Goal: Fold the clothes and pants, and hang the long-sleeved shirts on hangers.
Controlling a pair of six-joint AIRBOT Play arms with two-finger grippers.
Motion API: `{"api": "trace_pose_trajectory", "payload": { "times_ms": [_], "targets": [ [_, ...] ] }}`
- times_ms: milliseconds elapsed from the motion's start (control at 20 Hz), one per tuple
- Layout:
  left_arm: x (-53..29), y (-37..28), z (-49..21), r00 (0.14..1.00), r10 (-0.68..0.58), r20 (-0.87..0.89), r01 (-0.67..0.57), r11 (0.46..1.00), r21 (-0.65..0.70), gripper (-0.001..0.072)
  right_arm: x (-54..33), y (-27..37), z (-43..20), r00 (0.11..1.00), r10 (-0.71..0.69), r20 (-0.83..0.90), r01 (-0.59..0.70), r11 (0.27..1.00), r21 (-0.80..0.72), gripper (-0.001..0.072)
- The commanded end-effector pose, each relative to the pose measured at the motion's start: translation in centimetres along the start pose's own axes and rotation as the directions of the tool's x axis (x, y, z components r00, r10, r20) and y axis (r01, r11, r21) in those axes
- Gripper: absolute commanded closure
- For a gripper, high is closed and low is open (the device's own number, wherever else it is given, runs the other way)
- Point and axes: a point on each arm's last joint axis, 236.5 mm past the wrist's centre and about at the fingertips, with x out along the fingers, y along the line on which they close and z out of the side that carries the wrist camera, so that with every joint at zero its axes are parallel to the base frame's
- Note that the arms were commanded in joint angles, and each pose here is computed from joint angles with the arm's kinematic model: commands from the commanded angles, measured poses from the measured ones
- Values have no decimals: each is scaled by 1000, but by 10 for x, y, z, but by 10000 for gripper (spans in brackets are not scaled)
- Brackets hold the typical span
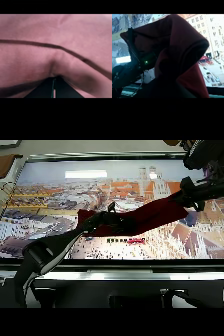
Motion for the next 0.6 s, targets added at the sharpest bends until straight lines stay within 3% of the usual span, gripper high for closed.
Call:
{"api": "trace_pose_trajectory", "payload": {
  "times_ms": [0, 200, 350, 550],
  "targets": [
    [17, -19, -22, 998, -27, -52, 28, 1000, 1, 690, -4, 3, -2, 1000, 3, 8, -3, 1000, 10, 677],
    [1, -13, -30, 989, 16, -145, -13, 1000, 20, 689, -4, 4, 8, 999, 6, 50, -5, 1000, -8, 677],
    [-64, -1, 3, 983, 67, -169, -49, 993, 108, 690, 0, 20, 11, 996, 46, 70, -44, 998, -35, 677],
    [-216, 5, 95, 995, 77, 60, -86, 980, 181, 689, 34, 64, -8, 996, 88, 30, -86, 993, -81, 677]
  ]
}}
